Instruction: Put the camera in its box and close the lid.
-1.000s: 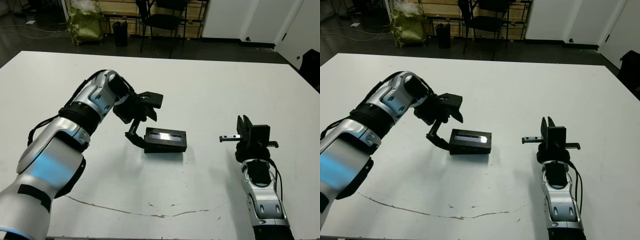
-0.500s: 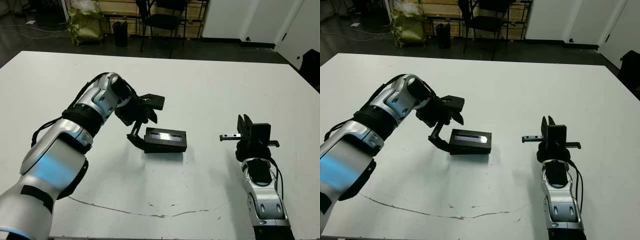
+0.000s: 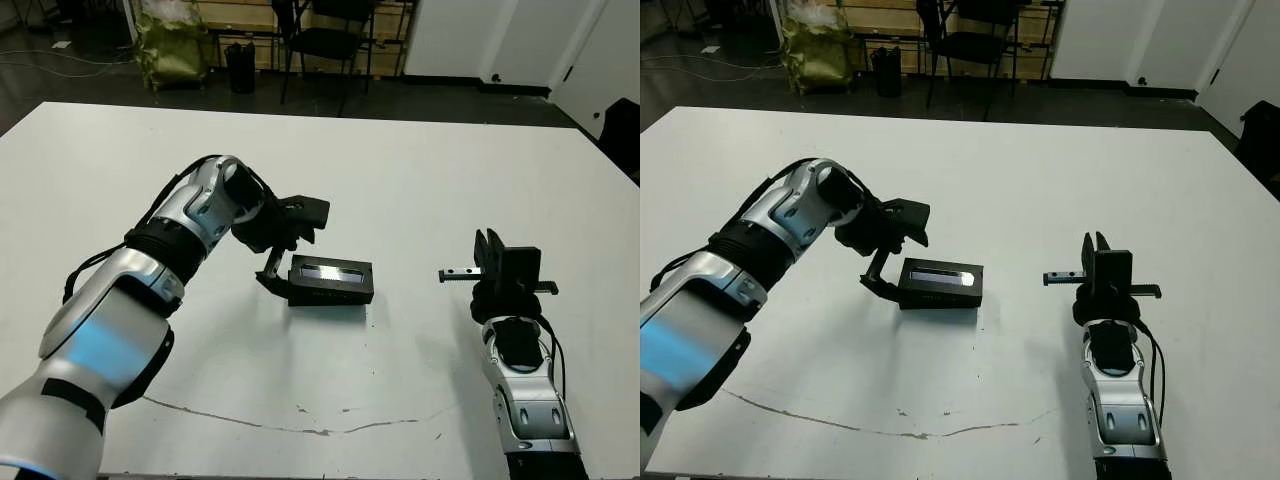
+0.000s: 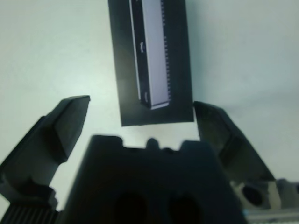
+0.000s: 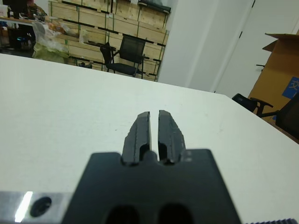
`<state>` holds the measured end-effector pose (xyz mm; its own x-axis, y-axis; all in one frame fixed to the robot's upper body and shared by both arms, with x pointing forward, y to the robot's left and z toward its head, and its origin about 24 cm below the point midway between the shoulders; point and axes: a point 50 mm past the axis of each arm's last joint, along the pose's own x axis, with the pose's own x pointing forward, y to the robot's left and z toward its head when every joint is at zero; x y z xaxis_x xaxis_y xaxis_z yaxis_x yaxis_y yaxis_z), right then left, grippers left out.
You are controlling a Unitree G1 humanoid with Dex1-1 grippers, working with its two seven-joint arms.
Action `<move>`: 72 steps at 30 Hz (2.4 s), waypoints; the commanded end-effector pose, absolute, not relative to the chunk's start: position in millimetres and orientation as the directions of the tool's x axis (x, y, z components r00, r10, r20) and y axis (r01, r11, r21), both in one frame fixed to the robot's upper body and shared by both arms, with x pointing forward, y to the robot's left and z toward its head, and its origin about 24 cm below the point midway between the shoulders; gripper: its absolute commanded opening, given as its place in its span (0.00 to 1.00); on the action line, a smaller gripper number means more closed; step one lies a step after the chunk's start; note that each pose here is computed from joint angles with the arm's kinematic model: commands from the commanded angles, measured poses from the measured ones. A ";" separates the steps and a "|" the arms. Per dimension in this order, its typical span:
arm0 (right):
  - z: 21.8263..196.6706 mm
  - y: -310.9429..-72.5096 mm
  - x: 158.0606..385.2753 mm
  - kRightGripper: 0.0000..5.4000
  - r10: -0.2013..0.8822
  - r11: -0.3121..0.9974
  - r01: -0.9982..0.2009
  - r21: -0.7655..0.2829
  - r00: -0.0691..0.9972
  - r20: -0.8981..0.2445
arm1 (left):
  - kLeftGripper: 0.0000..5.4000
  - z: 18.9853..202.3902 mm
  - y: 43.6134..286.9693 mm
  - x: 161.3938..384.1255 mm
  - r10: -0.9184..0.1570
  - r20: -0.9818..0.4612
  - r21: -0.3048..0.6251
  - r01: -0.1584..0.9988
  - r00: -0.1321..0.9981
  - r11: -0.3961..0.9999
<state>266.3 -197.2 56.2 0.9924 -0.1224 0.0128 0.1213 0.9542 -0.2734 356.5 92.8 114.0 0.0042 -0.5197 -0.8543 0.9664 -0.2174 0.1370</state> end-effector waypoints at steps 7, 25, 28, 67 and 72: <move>49.3 -200.1 263.7 0.00 -0.138 0.953 0.126 -0.277 0.990 -0.026 | 0.70 108.0 98.9 352.8 -0.493 -0.870 0.104 0.980 0.006 -0.172; 48.4 -200.6 263.3 0.00 -0.142 0.952 0.129 -0.276 0.990 -0.026 | 0.47 112.6 99.3 348.5 -0.484 -0.875 0.114 0.975 0.007 -0.192; 47.7 -201.4 263.3 0.00 -0.130 0.952 0.121 -0.280 0.991 -0.015 | 0.47 114.3 100.8 347.7 -0.487 -0.873 0.110 0.984 0.027 -0.142; 47.8 -200.1 263.8 0.00 -0.136 0.954 0.130 -0.271 0.991 -0.003 | 0.47 113.3 105.1 336.6 -0.535 -0.835 0.221 0.969 0.128 -0.113; 47.3 -200.5 263.8 0.00 -0.134 0.953 0.126 -0.276 0.991 -0.010 | 0.47 112.5 105.7 337.1 -0.507 -0.851 0.232 0.964 0.136 -0.131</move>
<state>266.1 -196.9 52.6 0.9927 -0.1183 0.0254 0.1207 0.9560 -0.2674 336.8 100.8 116.5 0.1352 -0.5391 -0.8313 0.9626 -0.1274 0.2392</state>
